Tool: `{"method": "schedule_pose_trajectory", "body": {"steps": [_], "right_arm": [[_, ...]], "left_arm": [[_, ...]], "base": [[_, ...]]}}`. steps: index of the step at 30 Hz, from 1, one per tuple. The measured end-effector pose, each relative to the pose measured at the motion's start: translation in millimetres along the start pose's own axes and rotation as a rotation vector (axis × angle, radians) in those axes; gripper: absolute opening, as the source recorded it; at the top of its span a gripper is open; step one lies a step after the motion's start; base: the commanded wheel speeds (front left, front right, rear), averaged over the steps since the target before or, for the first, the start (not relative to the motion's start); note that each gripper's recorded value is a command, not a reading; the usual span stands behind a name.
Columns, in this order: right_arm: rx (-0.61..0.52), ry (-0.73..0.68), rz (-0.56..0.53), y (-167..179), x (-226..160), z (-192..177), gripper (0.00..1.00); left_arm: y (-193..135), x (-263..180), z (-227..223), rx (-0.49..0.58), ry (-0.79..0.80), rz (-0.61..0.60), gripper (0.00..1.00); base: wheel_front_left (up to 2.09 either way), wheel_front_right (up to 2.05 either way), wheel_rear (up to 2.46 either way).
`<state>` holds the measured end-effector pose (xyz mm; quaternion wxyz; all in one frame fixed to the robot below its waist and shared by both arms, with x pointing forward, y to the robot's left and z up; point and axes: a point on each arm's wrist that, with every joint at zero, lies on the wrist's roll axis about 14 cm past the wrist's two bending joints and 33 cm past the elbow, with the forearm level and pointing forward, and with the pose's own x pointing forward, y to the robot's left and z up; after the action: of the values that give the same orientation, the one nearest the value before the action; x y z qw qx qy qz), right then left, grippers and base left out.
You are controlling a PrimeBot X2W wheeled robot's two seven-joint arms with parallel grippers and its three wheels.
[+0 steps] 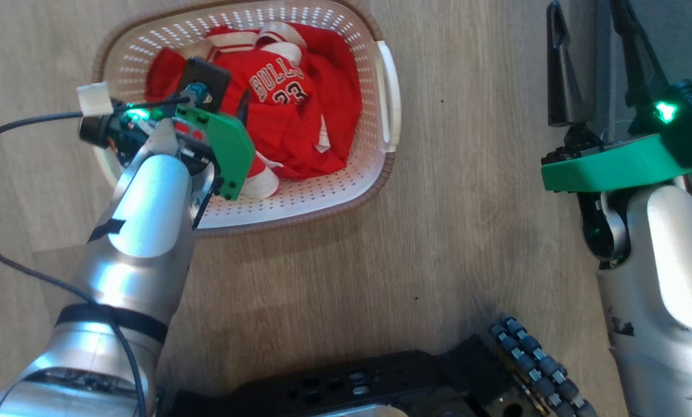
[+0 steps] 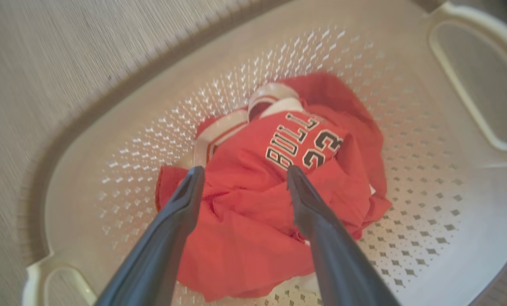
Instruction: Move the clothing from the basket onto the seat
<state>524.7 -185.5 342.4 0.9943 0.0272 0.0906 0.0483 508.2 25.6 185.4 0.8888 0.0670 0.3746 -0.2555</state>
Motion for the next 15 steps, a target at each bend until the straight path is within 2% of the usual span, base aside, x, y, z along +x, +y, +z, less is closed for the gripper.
{"method": "schedule_pose_trajectory", "body": {"steps": [4, 15], "right_arm": [[-0.009, 0.016, -0.022, -8.7, -3.9, -5.2, 1.00], [0.000, 0.049, -0.061, -21.5, -8.6, -22.9, 1.00]], "left_arm": [[-7.1, 9.2, -32.2, 0.014, 0.122, -0.020, 1.00], [-4.9, 39.0, -70.5, 0.059, 0.265, -0.047, 1.00]], "base": [[0.00, 0.00, 0.00], [0.00, 0.00, 0.00]]}}
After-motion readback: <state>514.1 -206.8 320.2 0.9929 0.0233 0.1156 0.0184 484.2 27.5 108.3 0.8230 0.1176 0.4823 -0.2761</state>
